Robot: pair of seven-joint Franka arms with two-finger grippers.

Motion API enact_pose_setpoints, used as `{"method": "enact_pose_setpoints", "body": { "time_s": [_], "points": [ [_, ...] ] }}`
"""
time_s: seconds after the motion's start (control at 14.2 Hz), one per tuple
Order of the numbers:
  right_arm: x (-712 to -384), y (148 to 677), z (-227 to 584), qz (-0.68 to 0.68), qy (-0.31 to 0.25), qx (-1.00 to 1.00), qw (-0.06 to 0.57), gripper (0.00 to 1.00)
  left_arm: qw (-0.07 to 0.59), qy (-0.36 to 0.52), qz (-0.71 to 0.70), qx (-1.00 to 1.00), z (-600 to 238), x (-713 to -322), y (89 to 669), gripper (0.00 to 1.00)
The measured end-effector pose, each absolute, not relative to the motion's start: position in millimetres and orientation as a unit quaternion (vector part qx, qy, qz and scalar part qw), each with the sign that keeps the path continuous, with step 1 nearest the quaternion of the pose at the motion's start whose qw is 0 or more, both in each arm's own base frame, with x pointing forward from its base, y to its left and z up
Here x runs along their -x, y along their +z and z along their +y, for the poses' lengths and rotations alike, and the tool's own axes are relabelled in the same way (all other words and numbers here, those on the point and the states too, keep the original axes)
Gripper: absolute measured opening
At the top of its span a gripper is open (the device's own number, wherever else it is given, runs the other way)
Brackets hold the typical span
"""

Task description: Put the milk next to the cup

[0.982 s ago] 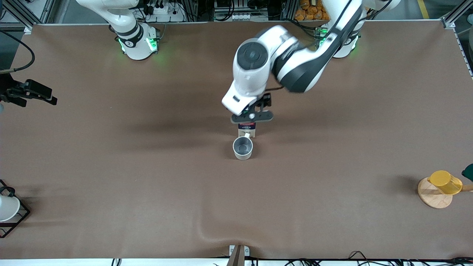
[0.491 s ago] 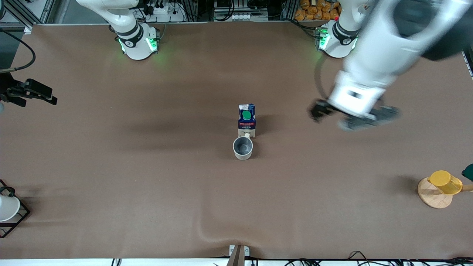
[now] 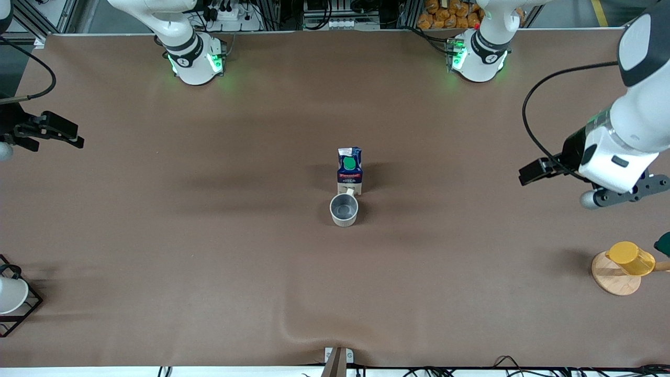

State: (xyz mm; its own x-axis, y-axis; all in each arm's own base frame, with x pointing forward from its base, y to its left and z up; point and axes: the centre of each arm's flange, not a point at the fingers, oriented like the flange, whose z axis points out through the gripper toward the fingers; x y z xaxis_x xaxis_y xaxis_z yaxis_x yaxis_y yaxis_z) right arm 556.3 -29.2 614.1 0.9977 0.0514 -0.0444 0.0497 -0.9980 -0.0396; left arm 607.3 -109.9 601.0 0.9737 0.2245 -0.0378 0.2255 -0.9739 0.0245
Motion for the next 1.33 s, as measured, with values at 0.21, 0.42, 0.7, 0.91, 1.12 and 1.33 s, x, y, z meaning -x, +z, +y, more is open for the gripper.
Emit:
{"method": "enact_pose_setpoints", "body": {
  "time_s": [0.21, 0.42, 0.7, 0.91, 1.12, 1.33],
  "points": [
    [-556.3, 613.9, -27.7, -0.027, 0.023, 0.999, 0.019, 1.0, 0.009, -0.014, 0.088, -0.996, -75.1, -598.5, 620.4, 1.0],
    [-556.2, 613.8, -28.5, -0.027, 0.024, 0.999, 0.015, 1.0, -0.004, -0.013, 0.068, -0.998, -44.7, -588.0, 636.4, 1.0],
    [-556.2, 613.8, -28.6, -0.027, 0.024, 0.999, 0.013, 1.0, -0.019, -0.029, 0.046, -0.998, -30.1, -566.3, 647.3, 1.0],
    [-556.2, 613.8, -28.7, -0.027, 0.024, 0.999, 0.013, 1.0, -0.021, -0.034, 0.041, -0.998, -16.2, -555.0, 647.7, 1.0],
    [-556.2, 613.8, -28.6, -0.027, 0.024, 0.999, 0.013, 1.0, -0.021, -0.036, 0.041, -0.998, -16.1, -553.2, 646.1, 1.0],
    [-556.2, 613.8, -28.5, -0.027, 0.024, 0.999, 0.013, 1.0, -0.022, -0.038, 0.04, -0.998, -17.4, -553.2, 644.4, 1.0]
  ]
}}
